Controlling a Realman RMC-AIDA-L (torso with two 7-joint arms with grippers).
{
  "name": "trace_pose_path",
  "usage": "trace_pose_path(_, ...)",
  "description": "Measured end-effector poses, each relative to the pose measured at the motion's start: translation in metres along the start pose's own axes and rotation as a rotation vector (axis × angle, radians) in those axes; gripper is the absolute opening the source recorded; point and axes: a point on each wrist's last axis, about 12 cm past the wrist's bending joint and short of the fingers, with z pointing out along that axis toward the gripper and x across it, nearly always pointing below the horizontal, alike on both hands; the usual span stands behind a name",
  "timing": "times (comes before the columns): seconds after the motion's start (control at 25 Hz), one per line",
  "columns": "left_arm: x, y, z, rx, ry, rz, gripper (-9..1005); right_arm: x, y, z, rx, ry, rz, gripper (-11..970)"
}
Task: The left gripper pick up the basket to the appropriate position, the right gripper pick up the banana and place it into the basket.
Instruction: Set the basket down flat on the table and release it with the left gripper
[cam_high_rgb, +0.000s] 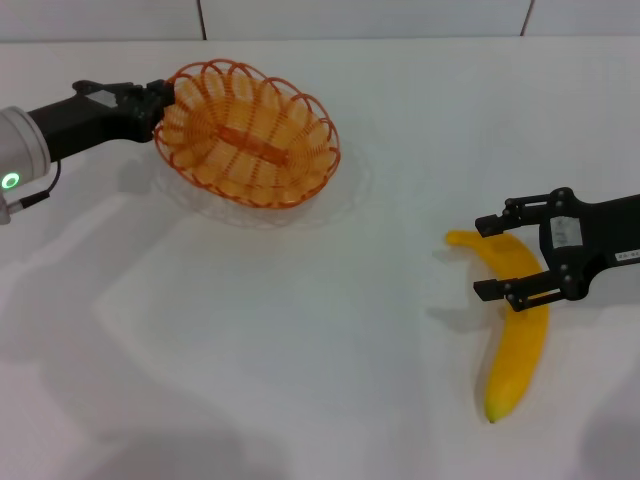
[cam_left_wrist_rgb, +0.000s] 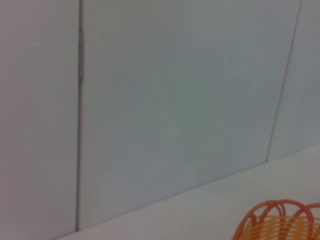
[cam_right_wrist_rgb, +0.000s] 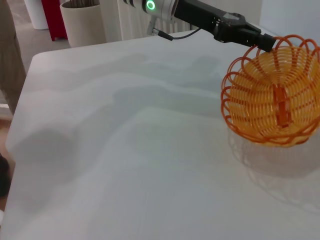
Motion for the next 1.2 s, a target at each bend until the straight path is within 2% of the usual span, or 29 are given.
trace_pose_path(0.16, 0.001, -0.005, 0.004, 0.013, -0.008, -0.018, 45, 0.000, 0.000, 0.000, -0.001, 0.001, -0.002, 817)
trace_pose_path(0.56, 0.011, -0.018, 0.009, 0.045, -0.044, -0.156, 45, 0.000, 0.001, 0.001, -0.006, -0.002, 0.002, 817)
trace_pose_path(0.76, 0.009, -0.025, 0.009, 0.101, -0.059, -0.233, 45, 0.000, 0.001, 0.001, -0.007, -0.002, 0.002, 817)
trace_pose_path(1.0, 0.010, -0.024, 0.006, 0.116, -0.044, -0.346, 45, 0.000, 0.001, 0.001, -0.007, -0.001, 0.002, 817)
trace_pose_path(1.2, 0.016, -0.023, 0.005, 0.110, 0.030, -0.416, 45, 0.001, 0.000, 0.001, -0.007, 0.000, 0.002, 816)
